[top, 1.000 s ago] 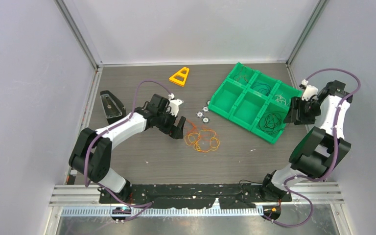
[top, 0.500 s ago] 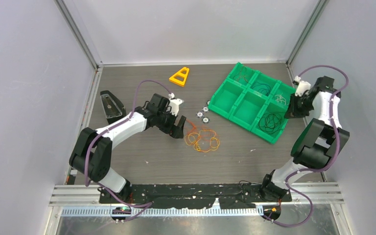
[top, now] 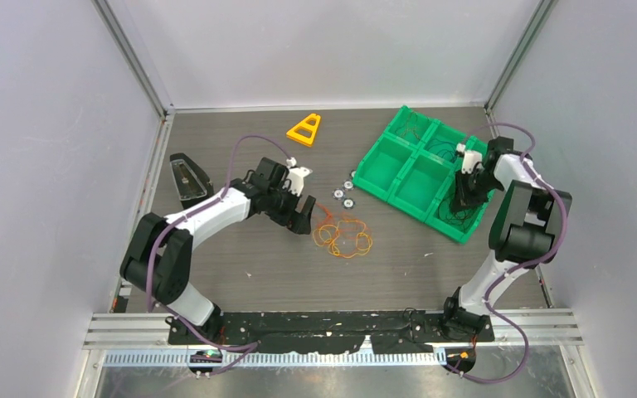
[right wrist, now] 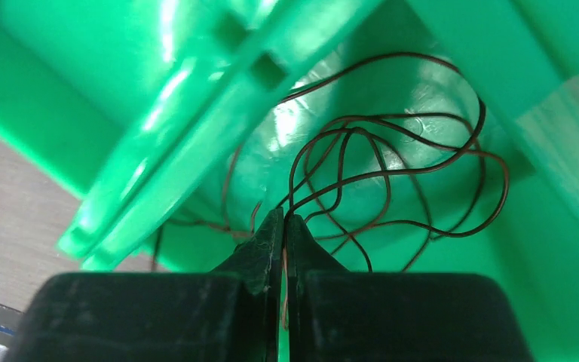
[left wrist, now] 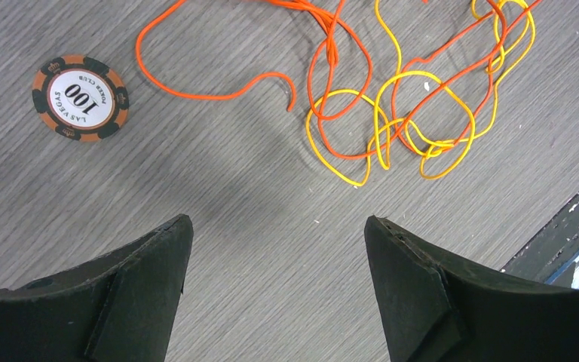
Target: Untangle the cables
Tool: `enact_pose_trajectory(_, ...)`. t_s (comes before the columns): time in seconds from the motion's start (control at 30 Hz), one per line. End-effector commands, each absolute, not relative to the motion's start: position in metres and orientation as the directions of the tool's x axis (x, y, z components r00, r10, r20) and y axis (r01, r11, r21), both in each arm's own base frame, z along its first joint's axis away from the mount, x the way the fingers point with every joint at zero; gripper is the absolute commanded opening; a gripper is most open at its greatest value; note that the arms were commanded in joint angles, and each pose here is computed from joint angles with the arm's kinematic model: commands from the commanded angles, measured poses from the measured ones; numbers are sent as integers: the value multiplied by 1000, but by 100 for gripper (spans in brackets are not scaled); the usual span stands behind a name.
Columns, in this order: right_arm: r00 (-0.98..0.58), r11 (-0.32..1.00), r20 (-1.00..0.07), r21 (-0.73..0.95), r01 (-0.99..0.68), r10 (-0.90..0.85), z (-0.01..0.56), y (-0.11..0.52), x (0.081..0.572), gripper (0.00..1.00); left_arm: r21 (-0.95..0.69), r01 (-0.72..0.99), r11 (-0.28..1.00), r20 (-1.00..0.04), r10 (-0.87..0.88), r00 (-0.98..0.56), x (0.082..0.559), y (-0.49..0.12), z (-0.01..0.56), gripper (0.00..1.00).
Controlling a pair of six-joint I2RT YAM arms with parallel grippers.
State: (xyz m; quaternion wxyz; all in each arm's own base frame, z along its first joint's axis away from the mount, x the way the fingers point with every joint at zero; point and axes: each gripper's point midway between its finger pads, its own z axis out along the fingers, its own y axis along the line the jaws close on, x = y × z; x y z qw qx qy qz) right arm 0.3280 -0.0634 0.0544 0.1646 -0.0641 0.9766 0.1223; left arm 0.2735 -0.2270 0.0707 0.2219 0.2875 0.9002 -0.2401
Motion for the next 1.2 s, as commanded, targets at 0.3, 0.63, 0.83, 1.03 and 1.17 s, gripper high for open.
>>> enact_pose_trajectory(0.3,-930,971,-367,226,-75,13,56,-62,351,20,-303,645,702,-597,388,-703,292,-232,98,87)
enact_pose_trajectory(0.63,-819,959,-563,154,-237,-112,172,-44,321,68,-330,688,646,-696,325,-640,292,-227,127,89)
enact_pose_trajectory(0.83,-719,877,-667,207,-434,-198,226,0,309,89,-441,728,525,-711,292,-640,280,-257,139,81)
enact_pose_trajectory(1.03,-688,749,-694,338,-570,-210,215,83,319,85,-511,699,499,-638,325,-698,276,-290,113,65)
enact_pose_trajectory(1.17,-687,669,-667,373,-643,-288,184,134,325,80,-544,676,497,-590,346,-729,272,-300,96,52)
